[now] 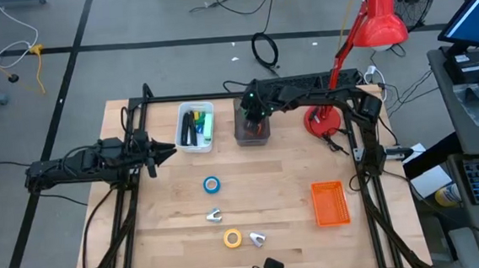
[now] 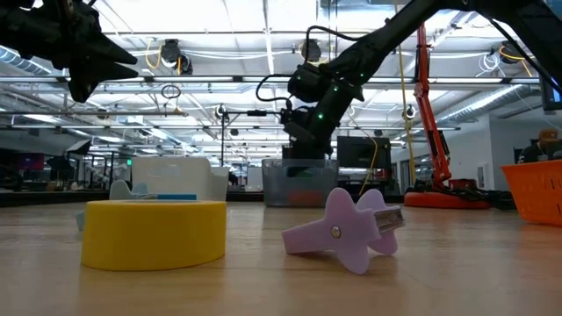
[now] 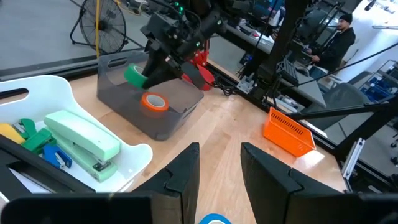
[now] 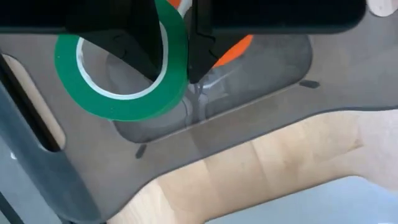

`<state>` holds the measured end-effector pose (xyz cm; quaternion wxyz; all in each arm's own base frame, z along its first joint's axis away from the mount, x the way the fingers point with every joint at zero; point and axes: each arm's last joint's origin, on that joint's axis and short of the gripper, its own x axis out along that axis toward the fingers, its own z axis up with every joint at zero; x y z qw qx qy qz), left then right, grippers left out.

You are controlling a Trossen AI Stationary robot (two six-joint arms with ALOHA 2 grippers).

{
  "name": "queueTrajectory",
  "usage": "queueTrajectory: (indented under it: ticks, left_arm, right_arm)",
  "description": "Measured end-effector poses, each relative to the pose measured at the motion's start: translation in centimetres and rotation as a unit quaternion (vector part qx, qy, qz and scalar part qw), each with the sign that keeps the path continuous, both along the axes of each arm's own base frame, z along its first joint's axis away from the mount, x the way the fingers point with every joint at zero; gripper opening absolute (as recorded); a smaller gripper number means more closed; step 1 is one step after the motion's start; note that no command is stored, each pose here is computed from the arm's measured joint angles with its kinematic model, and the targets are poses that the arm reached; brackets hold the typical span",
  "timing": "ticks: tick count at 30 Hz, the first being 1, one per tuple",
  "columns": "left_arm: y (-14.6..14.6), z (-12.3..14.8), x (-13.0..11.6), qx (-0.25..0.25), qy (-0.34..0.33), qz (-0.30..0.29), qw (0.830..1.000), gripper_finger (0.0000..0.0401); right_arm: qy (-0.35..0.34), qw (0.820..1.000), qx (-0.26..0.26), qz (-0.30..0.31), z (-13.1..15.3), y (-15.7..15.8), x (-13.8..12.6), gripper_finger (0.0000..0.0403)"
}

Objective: Pick and place Stapler, Stapler remover, tape
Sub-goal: Put the green tape into the black bin

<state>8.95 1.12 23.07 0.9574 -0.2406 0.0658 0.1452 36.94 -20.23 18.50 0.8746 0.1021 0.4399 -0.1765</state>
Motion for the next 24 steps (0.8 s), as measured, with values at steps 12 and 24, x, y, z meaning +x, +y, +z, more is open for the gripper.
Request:
queueTrajectory:
  ticks: [12,24]
  left_arm:
    - [0.00,0.00,0.00,-0.001,0.000,0.000,1.000,0.0118]
    - [0.00,0.00,0.00,-0.007,-0.002,0.001,1.000,0.0118]
  right_arm:
    - [0.000,1.000,0.002,-0.010,-0.01,-0.79,-0.46,0.0082]
    - [0.001,1.000,0.001,-0.010,-0.01,-0.89,-0.54,0.0115]
